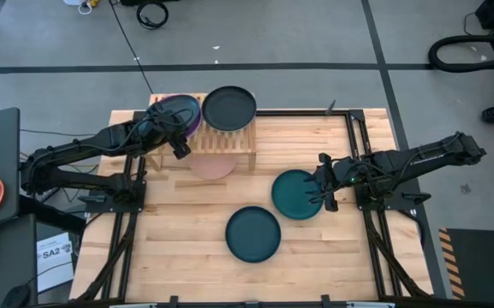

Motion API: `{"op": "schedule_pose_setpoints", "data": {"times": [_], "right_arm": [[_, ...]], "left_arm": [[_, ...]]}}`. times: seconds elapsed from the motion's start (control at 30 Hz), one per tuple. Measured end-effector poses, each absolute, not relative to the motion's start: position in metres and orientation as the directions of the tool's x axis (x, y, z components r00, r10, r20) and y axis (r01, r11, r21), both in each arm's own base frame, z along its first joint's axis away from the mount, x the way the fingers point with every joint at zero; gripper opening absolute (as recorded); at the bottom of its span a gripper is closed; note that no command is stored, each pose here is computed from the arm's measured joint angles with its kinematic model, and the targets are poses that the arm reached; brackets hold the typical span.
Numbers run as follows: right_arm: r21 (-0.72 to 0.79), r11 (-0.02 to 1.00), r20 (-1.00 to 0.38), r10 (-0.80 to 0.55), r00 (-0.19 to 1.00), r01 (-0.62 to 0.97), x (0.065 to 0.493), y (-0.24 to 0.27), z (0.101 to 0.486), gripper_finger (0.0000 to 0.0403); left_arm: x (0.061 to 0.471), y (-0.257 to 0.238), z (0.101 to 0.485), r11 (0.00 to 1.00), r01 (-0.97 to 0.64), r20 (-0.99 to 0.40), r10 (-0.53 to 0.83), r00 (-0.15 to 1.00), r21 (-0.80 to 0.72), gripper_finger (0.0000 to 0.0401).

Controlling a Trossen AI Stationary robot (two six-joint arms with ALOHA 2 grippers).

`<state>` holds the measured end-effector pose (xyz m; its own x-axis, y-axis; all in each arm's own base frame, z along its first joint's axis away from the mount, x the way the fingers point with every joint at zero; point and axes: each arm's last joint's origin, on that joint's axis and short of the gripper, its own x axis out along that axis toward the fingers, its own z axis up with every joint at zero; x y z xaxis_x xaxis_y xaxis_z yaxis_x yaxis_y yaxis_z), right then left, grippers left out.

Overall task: Place and stack plates onto a shelf
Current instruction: Stack the black plate on the top of the violet plate on the shelf, then stack the light pink plate on the top of the other black plate on the shelf

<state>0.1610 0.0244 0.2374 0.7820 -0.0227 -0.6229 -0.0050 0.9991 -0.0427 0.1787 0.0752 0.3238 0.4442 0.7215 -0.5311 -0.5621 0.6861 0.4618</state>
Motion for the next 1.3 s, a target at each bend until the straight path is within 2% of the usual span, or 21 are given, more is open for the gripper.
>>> {"op": "schedule_pose_setpoints", "data": {"times": [0.2,0.43,0.6,0.7,0.9,1.1,1.3], "right_arm": [[-0.043,0.999,-0.623,-0.023,0.782,-0.005,0.161,0.024,0.237,0.0193],[-0.043,0.999,-0.623,-0.022,0.782,-0.005,0.161,0.024,0.237,0.0193],[-0.042,0.999,-0.623,-0.022,0.782,-0.005,0.161,0.024,0.237,0.0193],[-0.042,0.999,-0.623,-0.022,0.782,-0.005,0.161,0.024,0.237,0.0193],[-0.042,0.999,-0.623,-0.022,0.782,-0.005,0.161,0.024,0.237,0.0193],[-0.042,0.999,-0.623,-0.022,0.782,-0.005,0.161,0.024,0.237,0.0193],[-0.042,0.999,-0.622,-0.022,0.783,-0.005,0.161,0.024,0.237,0.0193]], "left_arm": [[0.180,0.076,0.329,0.675,-0.550,-0.490,0.737,0.466,0.492,0.0222],[0.186,0.078,0.341,0.659,-0.615,-0.383,0.752,0.536,0.433,0.0222],[0.188,0.077,0.343,0.686,-0.637,-0.377,0.727,0.574,0.353,0.0222],[0.191,0.074,0.342,0.780,-0.571,-0.405,0.623,0.669,0.257,0.0221],[0.197,0.063,0.341,0.949,-0.312,-0.440,0.296,0.848,0.038,0.0221],[0.203,0.036,0.341,0.997,-0.055,-0.436,0.027,0.900,-0.051,0.0221],[0.216,-0.003,0.333,0.989,0.133,-0.468,-0.151,0.871,-0.070,0.0221]]}}
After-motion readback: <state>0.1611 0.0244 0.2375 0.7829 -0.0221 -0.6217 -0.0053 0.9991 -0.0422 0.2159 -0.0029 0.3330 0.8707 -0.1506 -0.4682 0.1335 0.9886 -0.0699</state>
